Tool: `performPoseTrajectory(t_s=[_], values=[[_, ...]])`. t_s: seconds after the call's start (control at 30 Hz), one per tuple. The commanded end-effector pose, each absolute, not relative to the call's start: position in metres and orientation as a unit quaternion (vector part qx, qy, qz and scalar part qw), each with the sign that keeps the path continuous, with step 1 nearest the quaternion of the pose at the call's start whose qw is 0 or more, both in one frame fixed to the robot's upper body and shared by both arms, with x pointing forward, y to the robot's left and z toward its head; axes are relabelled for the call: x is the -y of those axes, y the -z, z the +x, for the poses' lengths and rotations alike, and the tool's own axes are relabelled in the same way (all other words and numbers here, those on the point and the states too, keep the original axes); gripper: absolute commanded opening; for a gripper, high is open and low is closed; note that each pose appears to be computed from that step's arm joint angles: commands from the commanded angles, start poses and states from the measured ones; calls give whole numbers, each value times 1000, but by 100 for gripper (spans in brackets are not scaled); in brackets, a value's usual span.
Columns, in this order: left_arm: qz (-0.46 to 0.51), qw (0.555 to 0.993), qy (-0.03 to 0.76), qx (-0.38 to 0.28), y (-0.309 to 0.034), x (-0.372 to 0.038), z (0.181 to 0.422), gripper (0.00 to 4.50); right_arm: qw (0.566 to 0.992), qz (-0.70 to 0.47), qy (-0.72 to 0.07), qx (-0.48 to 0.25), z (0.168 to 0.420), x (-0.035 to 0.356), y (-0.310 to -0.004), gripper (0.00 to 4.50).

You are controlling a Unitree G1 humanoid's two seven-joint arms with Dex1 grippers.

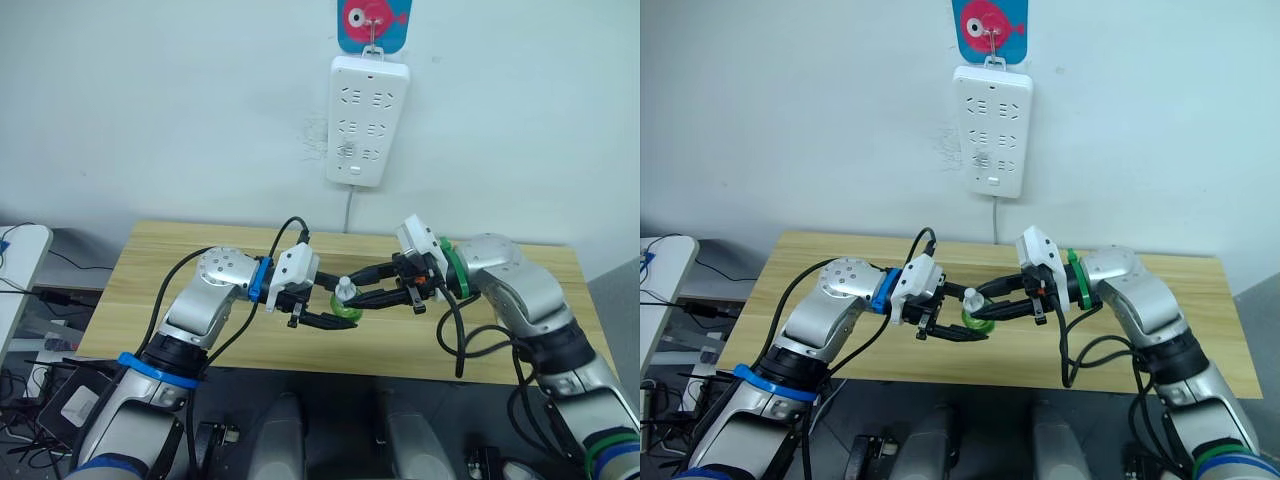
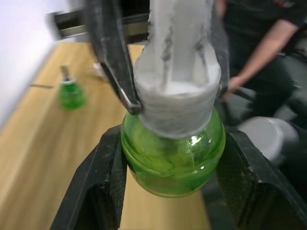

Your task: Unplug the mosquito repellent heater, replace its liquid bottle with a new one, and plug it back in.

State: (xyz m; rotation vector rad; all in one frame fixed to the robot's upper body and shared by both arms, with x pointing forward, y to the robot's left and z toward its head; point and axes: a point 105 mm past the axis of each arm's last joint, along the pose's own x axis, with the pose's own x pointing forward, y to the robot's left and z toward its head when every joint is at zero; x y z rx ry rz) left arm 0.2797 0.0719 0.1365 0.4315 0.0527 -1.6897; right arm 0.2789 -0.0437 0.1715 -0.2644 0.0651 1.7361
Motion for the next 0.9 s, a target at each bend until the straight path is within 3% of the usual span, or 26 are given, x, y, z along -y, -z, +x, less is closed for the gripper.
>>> performPoseTrajectory(t_s=[0.03,0.2,0.3,0.43,0.6,0.77,0.9], values=[[193,619,761,-34,-131,-72,267,225,624,-133,-770,9,286,51,-188,176],[196,633,748,-35,-130,-76,273,225,636,-133,-760,-13,283,67,-180,351],[189,649,736,-36,-128,-77,278,225,675,-131,-725,-34,286,87,-165,446],[180,677,713,-36,-127,-80,289,225,737,-121,-664,-38,281,100,-159,446],[172,702,691,-28,-131,-80,303,225,799,-91,-594,3,274,74,-176,446],[171,701,692,-22,-135,-74,307,225,812,-81,-578,23,270,41,-181,446],[173,694,698,-18,-137,-68,308,225,827,-98,-553,35,286,25,-175,446]])
